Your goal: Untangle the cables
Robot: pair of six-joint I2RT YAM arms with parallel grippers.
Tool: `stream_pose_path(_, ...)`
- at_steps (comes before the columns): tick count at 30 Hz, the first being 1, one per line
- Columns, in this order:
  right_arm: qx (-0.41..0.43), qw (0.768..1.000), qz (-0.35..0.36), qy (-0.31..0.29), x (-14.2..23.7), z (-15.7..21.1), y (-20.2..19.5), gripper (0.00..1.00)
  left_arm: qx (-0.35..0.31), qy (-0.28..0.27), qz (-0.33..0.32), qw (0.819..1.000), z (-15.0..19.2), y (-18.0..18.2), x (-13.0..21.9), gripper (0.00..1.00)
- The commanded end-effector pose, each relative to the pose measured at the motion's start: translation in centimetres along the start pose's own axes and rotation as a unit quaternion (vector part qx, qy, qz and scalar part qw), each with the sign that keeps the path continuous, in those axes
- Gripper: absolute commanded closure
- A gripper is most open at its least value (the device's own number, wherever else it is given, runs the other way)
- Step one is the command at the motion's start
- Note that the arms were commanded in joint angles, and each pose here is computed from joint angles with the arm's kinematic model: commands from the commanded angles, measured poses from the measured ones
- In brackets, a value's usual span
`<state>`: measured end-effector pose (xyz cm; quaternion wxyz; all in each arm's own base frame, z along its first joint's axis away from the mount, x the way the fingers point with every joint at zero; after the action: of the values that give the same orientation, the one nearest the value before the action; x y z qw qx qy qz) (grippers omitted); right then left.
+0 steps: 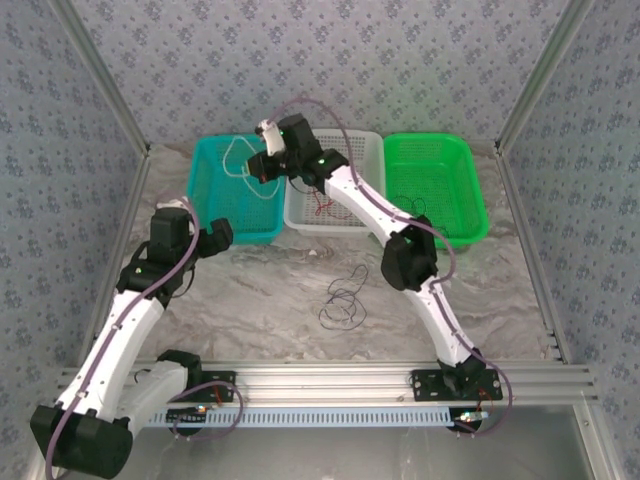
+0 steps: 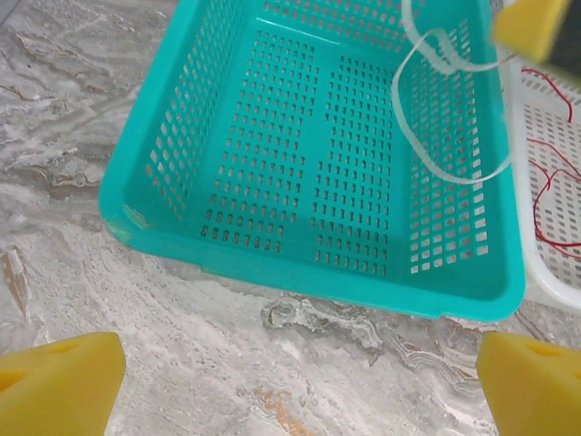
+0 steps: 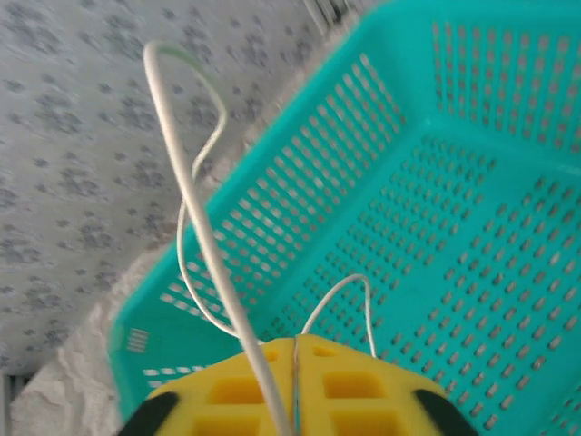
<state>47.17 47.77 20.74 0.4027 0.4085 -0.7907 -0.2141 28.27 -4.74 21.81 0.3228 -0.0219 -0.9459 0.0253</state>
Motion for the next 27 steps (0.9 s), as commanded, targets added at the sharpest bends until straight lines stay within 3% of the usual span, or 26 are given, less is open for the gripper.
stream_pose_path(1, -0.04, 0.999, -0.022, 0.013, -1.2, 0.8, 0.2, 0.69, 0.003, -0.01, 0.022, 1.0, -0.4, -1.1, -0.1, 0.01)
stream_pose_path(4, -0.038, 0.999, -0.008, 0.022, -0.8, 1.0, 0.0, 0.28, -0.002, -0.004, 0.018, 1.0, -0.2, -1.1, -0.2, 0.01)
stream_pose_path(6, -0.024, 0.999, 0.004, 0.022, 0.1, 0.8, 0.4, 0.2, -0.003, -0.004, 0.017, 1.0, -0.2, -1.1, -0.2, 0.01)
stream_pose_path(12, 0.003, 0.999, 0.027, 0.017, 2.9, 0.2, 2.1, 0.18, 0.002, -0.006, 0.02, 1.0, -0.3, -1.3, -0.3, 0.01)
stream_pose_path(17, 0.04, 0.999, -0.019, 0.014, 5.0, 0.0, 6.9, 0.2, -0.004, -0.006, 0.018, 1.0, -0.4, -1.4, -0.3, 0.01)
stream_pose_path(21, 0.093, 0.995, -0.016, 0.031, 8.0, 1.8, 9.8, 0.23, -0.013, -0.006, 0.019, 1.0, -0.3, -1.5, -0.1, 0.0)
stream_pose_path(27, 0.116, 0.99, 0.08, 0.007, 15.2, 6.6, 5.6, 0.3, -0.032, -0.03, 0.077, 0.996, 0.6, -3.9, 0.0, 0.01)
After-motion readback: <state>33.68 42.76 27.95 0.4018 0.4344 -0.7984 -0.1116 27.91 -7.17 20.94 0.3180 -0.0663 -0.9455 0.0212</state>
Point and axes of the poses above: each hand's point on the last joint's axis, 136 mm out from that joint toward the fingers, its own x axis back along the fingers, its own y axis along the line the jaws close on, z = x × y, the point moved 1 cm from there along x, back along the fingers, and after that the axes turned 15 degrees about -x, right-handed, at the moved point
